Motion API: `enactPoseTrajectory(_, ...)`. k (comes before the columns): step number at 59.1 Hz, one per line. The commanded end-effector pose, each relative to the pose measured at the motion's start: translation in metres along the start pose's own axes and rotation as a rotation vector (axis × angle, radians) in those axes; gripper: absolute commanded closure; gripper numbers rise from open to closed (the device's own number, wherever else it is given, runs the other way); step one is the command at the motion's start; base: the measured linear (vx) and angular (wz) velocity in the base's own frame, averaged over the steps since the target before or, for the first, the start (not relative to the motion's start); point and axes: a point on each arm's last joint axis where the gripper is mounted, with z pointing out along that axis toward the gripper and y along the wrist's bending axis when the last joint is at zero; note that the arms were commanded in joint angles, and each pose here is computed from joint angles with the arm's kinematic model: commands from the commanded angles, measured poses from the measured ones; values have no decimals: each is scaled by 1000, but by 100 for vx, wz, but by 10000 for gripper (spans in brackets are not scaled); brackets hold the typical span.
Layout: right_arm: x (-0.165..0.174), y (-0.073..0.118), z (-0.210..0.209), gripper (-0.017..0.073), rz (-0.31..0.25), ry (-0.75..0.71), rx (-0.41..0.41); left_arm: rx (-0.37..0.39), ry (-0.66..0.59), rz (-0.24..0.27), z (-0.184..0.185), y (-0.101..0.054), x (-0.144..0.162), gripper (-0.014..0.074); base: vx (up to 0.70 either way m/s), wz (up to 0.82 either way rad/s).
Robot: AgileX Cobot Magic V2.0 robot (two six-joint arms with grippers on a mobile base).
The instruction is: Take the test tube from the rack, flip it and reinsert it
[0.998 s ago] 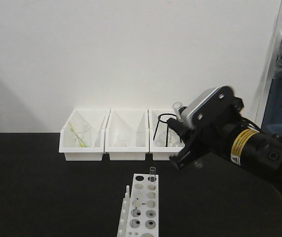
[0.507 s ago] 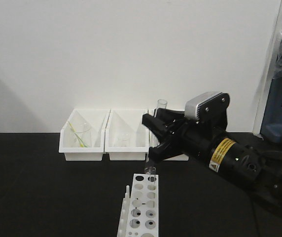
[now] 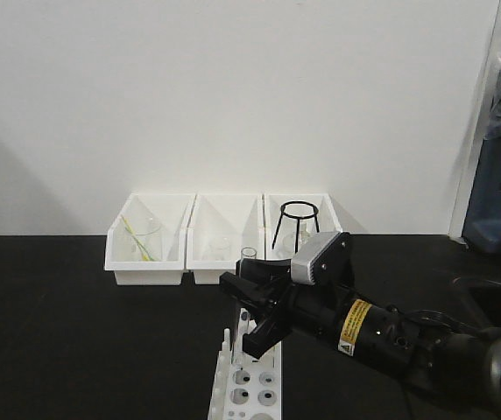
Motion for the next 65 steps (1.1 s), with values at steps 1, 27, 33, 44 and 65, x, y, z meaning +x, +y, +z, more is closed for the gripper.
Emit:
enactPoseTrajectory(1,-33,1,-2,570,-60,-143,-19,14,-92,-15,-1,-1,-9,600,0,0)
enactPoseTrajectory(27,-22,-18,-46,570,-10,-283,25,14,-93,-15,-1,-1,-9,601,0,0)
enactPoseTrajectory(33,-25,-16,-41,570,-14,-285,20,14,-93,-15,-1,-1,-9,601,0,0)
enactPoseTrajectory(44,-37,-5,-19,570,-60,-255,-20,14,-93,-15,-1,-1,-9,601,0,0)
enactPoseTrajectory(65,-26,-6,-6,570,-57,-148,2,14,-93,-15,-1,-1,-9,601,0,0)
